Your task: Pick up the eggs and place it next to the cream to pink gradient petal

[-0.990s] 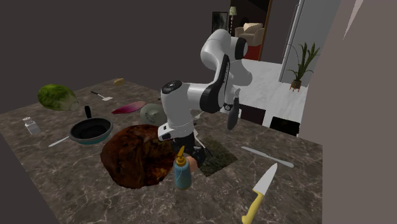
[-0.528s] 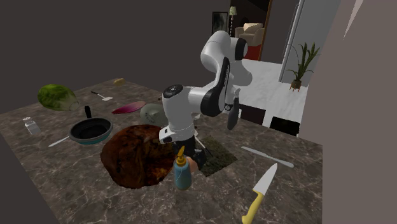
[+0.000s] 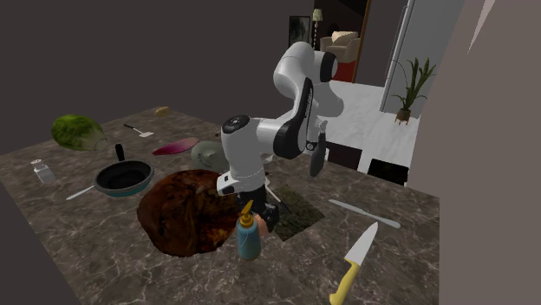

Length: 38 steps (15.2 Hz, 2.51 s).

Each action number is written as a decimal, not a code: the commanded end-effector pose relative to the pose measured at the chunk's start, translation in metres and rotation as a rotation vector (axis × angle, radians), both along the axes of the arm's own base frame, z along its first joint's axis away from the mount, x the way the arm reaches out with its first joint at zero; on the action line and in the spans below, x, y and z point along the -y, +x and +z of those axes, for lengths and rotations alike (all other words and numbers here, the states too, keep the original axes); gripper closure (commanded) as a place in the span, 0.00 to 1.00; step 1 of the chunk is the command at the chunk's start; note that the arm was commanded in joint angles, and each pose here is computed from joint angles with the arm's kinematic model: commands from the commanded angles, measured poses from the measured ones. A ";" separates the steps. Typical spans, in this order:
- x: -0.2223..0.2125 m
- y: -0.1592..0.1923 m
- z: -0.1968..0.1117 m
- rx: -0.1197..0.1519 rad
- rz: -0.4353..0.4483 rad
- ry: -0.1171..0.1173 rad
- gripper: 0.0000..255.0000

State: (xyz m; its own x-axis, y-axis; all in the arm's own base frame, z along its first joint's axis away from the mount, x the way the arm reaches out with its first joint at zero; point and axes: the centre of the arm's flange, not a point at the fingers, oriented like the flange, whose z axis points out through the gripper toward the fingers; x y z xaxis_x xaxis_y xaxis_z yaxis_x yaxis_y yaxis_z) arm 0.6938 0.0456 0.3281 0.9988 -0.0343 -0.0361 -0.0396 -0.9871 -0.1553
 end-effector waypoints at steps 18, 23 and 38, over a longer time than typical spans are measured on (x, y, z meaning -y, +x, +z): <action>0.000 0.000 0.074 0.000 0.000 0.000 1.00; 0.000 0.000 0.100 0.000 0.000 0.000 1.00; 0.078 -0.050 0.139 0.000 0.000 0.000 1.00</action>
State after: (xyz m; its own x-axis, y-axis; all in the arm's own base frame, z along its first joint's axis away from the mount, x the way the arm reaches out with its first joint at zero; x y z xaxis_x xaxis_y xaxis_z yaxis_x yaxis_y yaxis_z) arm 0.6518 -0.0213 0.4646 0.9987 -0.0352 -0.0358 -0.0404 -0.9871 -0.1550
